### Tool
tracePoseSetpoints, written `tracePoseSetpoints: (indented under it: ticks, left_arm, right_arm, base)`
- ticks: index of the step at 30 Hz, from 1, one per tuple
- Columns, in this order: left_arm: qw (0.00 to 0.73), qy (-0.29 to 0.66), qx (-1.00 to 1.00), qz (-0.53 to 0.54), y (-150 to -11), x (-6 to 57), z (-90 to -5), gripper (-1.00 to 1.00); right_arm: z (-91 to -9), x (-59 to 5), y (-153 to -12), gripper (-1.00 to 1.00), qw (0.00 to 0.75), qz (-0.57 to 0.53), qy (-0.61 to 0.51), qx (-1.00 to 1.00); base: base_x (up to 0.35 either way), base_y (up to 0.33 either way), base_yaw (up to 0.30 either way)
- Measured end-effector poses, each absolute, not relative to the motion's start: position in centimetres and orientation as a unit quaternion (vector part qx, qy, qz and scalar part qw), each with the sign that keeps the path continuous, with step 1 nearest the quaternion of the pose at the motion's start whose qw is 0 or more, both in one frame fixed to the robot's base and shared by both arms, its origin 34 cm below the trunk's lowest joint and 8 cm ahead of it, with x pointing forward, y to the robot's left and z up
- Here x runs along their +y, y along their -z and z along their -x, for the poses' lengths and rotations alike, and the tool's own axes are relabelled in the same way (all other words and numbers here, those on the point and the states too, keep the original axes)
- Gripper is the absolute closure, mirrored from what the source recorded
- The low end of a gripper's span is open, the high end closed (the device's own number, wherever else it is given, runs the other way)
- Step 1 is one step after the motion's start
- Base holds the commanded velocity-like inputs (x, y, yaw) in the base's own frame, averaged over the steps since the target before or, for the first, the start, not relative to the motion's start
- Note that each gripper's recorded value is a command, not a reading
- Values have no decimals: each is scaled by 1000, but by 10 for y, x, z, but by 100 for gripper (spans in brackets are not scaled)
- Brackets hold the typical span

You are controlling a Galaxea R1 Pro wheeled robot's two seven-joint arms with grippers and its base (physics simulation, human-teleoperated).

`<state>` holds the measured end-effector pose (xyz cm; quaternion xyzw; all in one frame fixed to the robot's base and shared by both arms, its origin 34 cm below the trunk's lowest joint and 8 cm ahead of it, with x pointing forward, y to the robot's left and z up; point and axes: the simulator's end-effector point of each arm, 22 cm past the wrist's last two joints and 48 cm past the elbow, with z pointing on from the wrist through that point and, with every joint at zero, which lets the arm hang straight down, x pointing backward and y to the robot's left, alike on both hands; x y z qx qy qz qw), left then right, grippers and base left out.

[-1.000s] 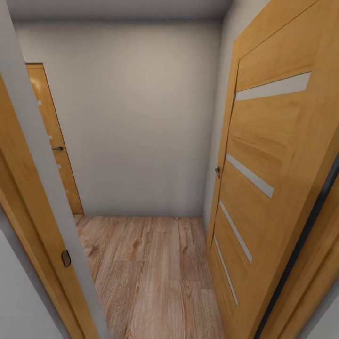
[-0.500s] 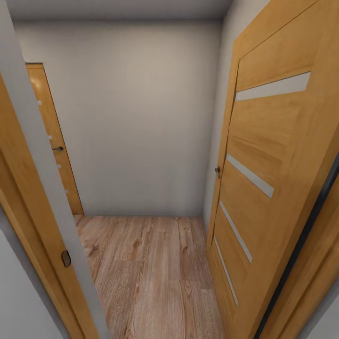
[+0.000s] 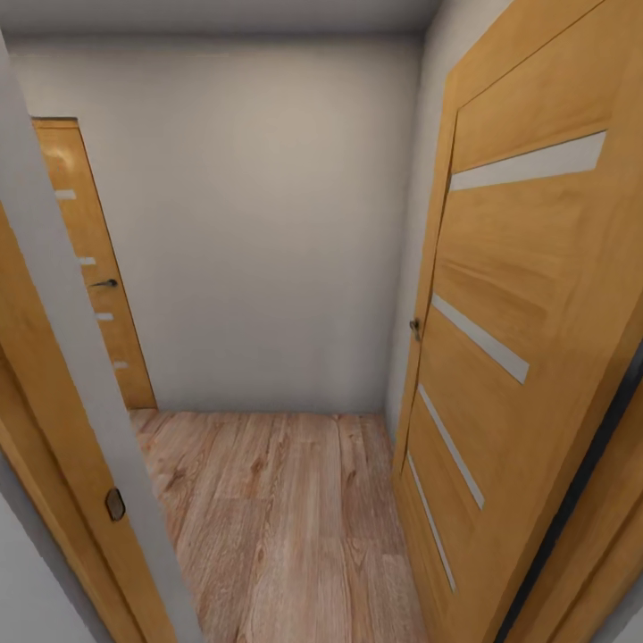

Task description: Move the two storage containers from the living room to the garage. In the garage, place one container on the floor and stack the other container on top of it (either order is fine).

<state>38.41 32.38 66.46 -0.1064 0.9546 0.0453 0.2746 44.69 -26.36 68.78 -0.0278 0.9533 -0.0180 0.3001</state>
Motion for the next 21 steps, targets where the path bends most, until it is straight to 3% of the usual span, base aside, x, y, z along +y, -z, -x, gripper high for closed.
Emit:
tracePoseSetpoints:
  ticks: [11,21]
  left_arm:
    - [274,-41,955,105,-664,318,-384,-100]
    - [274,-32,955,104,-663,307,-385,-100]
  right_arm:
    - [-446,-264,-687,-100,300,28,18,953]
    - [-446,-263,-687,-100,299,29,17,954]
  base:
    - [300,0,0]
    - [34,0,0]
